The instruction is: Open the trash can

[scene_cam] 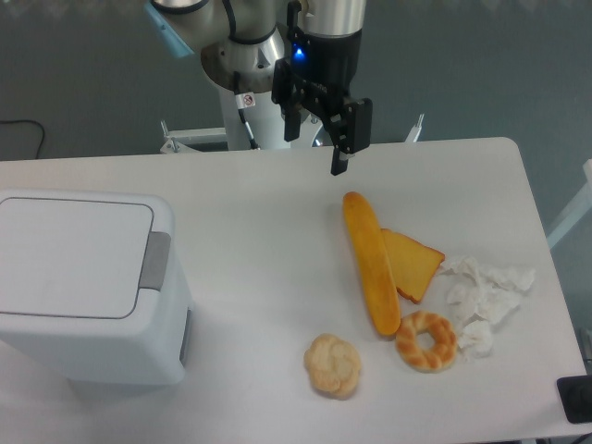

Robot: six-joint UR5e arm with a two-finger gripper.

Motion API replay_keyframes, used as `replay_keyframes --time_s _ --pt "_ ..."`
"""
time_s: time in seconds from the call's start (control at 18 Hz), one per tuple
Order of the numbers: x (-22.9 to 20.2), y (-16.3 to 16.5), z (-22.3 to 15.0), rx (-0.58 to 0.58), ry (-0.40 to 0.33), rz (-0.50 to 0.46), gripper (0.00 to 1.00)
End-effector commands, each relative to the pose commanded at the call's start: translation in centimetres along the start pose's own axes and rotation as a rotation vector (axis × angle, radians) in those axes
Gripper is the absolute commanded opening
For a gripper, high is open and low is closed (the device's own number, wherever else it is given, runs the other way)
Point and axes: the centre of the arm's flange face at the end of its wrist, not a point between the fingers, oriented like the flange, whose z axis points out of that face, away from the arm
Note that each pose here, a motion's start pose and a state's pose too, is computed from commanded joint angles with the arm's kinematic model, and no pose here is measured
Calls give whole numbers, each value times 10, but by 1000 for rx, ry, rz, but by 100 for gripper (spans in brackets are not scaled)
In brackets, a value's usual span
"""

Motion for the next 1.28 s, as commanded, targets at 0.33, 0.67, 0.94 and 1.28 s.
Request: replay_keyframes --time_s 0.33,0.67,0.94,1.28 --pt "3 0 2 2 8 -2 100" --pt "3 -6 6 81 24 -23 100" --pt "0 -9 1 84 14 -157 100" --pt "1 -23 6 112 35 -303 100"
